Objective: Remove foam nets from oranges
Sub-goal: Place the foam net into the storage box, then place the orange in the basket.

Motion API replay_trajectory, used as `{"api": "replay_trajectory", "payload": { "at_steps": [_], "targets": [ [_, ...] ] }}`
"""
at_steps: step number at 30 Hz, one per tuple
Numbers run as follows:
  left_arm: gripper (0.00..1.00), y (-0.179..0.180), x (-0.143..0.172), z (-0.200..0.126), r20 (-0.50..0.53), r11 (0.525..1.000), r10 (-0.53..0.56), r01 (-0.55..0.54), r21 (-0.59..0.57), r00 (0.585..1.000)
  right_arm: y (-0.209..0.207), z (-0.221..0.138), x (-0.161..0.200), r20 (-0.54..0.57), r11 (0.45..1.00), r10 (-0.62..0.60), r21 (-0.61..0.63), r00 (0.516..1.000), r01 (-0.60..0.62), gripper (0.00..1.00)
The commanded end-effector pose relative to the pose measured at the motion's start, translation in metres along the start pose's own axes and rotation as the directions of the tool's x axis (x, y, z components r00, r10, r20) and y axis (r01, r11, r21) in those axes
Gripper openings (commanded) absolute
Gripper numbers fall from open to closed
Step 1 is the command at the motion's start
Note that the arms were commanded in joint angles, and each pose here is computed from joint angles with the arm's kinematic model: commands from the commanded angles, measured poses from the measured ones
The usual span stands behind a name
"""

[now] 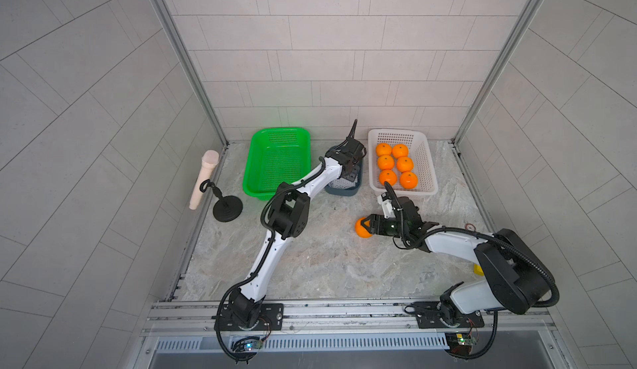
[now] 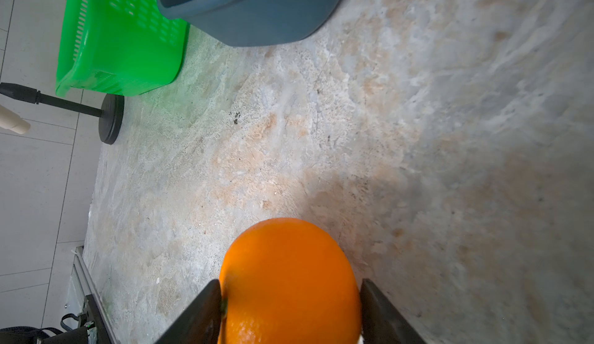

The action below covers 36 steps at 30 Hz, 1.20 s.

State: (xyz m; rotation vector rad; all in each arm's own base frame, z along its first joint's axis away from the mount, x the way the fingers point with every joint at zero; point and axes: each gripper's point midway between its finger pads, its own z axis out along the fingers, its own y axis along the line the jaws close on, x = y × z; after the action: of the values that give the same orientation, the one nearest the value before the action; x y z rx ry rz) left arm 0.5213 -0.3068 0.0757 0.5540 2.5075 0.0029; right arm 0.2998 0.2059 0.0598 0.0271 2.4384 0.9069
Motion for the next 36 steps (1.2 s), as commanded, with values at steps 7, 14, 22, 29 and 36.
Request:
{"api": "replay_trajectory", "payload": {
  "at_steps": [7,14,22,29,36],
  "targets": [
    [0.72,0.01,-0.006,-0.047,0.011,0.999,-0.02,0.02,0.028,1.0,-0.005,-0.006,0.001,0.003,1.0,0.001,0.028,1.0,-0.001,0.68],
    [0.74,0.022,-0.019,-0.089,0.071,1.0,-0.019,0.018,0.008,0.997,-0.006,-0.012,-0.002,0.014,0.999,-0.005,0.033,1.0,0.004,0.68],
    [0.74,0.033,-0.025,-0.126,0.12,1.0,-0.02,0.022,-0.015,0.993,-0.006,-0.022,-0.011,0.039,0.999,-0.004,0.037,0.999,0.003,0.68],
    [0.74,0.047,-0.015,-0.157,0.151,0.997,-0.051,0.059,-0.049,0.987,0.006,-0.044,-0.039,0.084,1.0,-0.015,0.01,0.996,0.014,0.68],
    [0.74,0.062,0.025,-0.182,0.182,0.987,-0.125,0.141,-0.073,0.975,0.019,-0.094,-0.104,0.204,1.0,-0.025,0.0,0.979,0.025,0.68]
  ]
}}
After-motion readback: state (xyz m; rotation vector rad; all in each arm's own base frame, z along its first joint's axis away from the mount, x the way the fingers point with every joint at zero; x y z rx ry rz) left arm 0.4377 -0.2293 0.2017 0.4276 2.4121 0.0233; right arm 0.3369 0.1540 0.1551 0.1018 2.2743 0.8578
